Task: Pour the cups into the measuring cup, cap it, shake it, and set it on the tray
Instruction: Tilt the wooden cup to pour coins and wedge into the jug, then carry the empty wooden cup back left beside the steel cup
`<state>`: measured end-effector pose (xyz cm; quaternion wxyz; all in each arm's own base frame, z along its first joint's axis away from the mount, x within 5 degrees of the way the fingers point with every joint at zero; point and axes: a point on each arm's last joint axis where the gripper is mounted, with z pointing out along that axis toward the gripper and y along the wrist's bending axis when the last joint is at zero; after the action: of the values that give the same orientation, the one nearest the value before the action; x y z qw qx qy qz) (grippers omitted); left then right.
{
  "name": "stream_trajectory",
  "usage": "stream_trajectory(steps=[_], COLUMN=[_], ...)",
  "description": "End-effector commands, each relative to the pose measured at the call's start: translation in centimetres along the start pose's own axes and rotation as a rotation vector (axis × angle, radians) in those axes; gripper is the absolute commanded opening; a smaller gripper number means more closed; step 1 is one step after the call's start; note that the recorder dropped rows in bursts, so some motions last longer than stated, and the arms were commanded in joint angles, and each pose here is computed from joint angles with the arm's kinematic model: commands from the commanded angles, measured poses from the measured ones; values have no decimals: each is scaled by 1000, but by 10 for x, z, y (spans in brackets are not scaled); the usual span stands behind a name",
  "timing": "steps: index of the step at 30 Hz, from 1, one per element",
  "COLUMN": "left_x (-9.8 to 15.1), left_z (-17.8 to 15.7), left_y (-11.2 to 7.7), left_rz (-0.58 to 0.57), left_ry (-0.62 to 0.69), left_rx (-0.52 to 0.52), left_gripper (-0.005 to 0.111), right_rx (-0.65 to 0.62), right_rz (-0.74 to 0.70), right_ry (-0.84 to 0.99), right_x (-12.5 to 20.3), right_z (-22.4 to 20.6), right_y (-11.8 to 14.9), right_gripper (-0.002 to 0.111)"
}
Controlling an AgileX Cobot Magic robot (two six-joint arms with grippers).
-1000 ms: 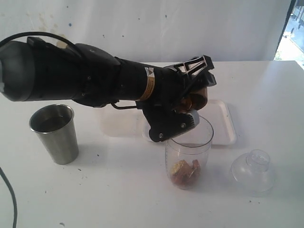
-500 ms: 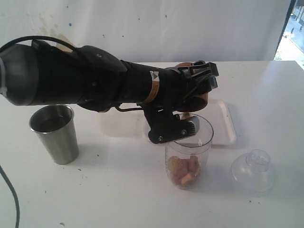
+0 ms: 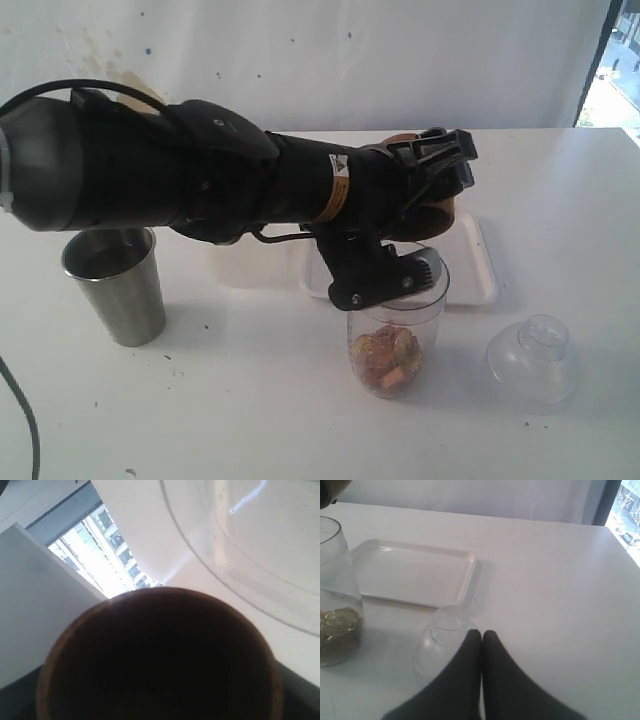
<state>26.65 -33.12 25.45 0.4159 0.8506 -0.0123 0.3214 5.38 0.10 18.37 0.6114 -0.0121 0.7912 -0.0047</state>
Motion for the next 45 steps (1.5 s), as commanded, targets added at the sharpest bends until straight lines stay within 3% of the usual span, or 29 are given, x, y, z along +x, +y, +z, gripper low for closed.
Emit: stream_trajectory(steps=[1, 3, 6, 12, 15, 16, 20, 26, 27, 29, 30, 39, 42, 45], left_x=[6, 5, 6, 2, 3, 5, 12, 11, 11, 12, 14, 56, 55, 50], left_z=[-13, -18, -24, -26, -26, -25, -24, -24, -24, -27, -29, -85, -100, -112], left_y=[14, 19, 25, 27, 26, 23, 18, 19, 19, 23, 24, 42, 36, 19], left_rz=[-438, -599, -742, -811, -760, -641, -388, -390, -443, -761, -862, -1606, -1709, -1793], left_ry=[-10, -48, -138, -235, -215, -171, -60, -75, -87, -103, -102, 119, 110, 105], left_rx=[-58, -83, -119, -135, -132, -114, -96, -101, -102, -113, -120, -293, -304, -276], left_gripper=[0, 0, 0, 0, 0, 0, 0, 0, 0, 0, 0, 0, 0, 0], right_rx=[2, 2, 2, 2, 2, 2, 2, 2, 2, 2, 2, 2, 2, 2], right_rz=[1, 1, 1, 1, 1, 1, 1, 1, 1, 1, 1, 1, 1, 1], right_ry=[-6, -6, -6, -6, -6, -6, -6, -6, -6, -6, -6, -6, -6, -6], right_x=[1, 1, 1, 1, 1, 1, 1, 1, 1, 1, 1, 1, 1, 1], right_z=[0, 0, 0, 0, 0, 0, 0, 0, 0, 0, 0, 0, 0, 0], right_y=[0, 0, 0, 0, 0, 0, 0, 0, 0, 0, 0, 0, 0, 0], right_gripper=[0, 0, 0, 0, 0, 0, 0, 0, 0, 0, 0, 0, 0, 0])
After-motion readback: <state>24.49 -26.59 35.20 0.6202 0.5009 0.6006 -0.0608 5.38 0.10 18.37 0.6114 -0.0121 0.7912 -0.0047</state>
